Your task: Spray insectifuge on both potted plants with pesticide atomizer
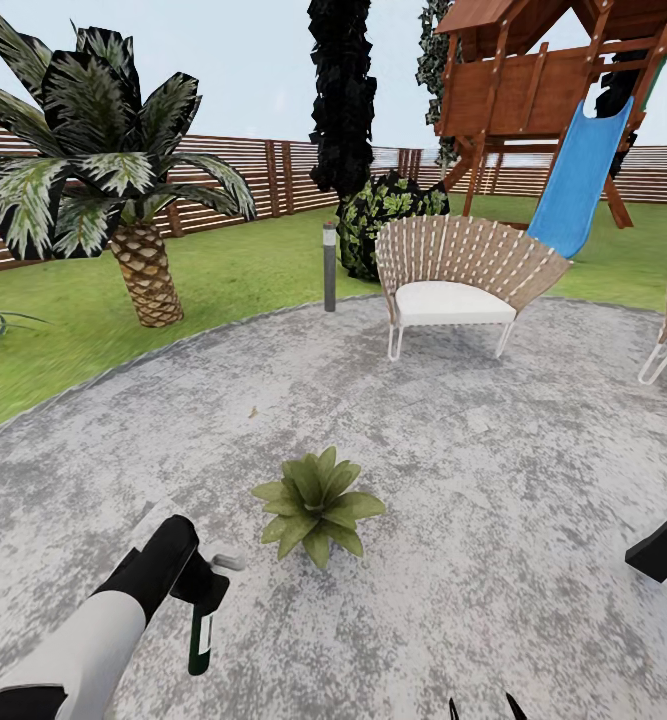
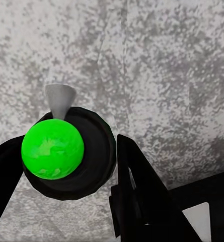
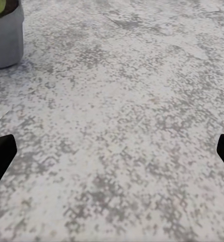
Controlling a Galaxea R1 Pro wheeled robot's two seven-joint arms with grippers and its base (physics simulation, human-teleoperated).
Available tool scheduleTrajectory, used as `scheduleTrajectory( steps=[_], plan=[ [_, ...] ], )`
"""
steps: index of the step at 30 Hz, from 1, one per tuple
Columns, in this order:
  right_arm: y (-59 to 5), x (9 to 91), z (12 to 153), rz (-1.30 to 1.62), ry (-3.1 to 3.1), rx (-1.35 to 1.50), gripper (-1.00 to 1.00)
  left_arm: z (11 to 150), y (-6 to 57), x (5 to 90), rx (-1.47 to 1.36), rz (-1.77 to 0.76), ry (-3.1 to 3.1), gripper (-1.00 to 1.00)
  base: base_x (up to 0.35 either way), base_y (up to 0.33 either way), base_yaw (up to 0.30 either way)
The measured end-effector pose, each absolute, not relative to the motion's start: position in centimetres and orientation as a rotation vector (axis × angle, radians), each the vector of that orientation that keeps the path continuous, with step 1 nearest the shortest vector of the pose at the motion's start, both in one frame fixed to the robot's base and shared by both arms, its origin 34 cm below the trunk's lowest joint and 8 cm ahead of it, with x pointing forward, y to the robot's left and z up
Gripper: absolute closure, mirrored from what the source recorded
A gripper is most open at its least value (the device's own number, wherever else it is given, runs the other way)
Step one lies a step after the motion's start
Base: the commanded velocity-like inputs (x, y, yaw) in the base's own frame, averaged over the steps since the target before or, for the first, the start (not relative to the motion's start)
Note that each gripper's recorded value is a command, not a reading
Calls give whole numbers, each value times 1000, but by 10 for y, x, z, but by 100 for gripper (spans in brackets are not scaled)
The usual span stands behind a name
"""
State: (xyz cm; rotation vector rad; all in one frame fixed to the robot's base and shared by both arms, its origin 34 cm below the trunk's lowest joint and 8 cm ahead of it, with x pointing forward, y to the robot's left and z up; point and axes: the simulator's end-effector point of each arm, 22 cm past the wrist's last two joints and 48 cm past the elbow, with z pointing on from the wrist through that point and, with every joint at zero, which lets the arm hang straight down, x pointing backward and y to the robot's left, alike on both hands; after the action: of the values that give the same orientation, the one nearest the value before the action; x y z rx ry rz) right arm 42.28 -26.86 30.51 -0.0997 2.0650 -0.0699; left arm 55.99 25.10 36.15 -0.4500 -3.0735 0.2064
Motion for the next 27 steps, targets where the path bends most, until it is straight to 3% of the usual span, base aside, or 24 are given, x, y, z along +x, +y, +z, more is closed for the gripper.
scheduleTrajectory(
  steps=[27],
  plan=[
    [-271,424,306,-79,2061,-94,-100,362,251,561,-454,202,-3076,100,71,13,-11]
  ],
)
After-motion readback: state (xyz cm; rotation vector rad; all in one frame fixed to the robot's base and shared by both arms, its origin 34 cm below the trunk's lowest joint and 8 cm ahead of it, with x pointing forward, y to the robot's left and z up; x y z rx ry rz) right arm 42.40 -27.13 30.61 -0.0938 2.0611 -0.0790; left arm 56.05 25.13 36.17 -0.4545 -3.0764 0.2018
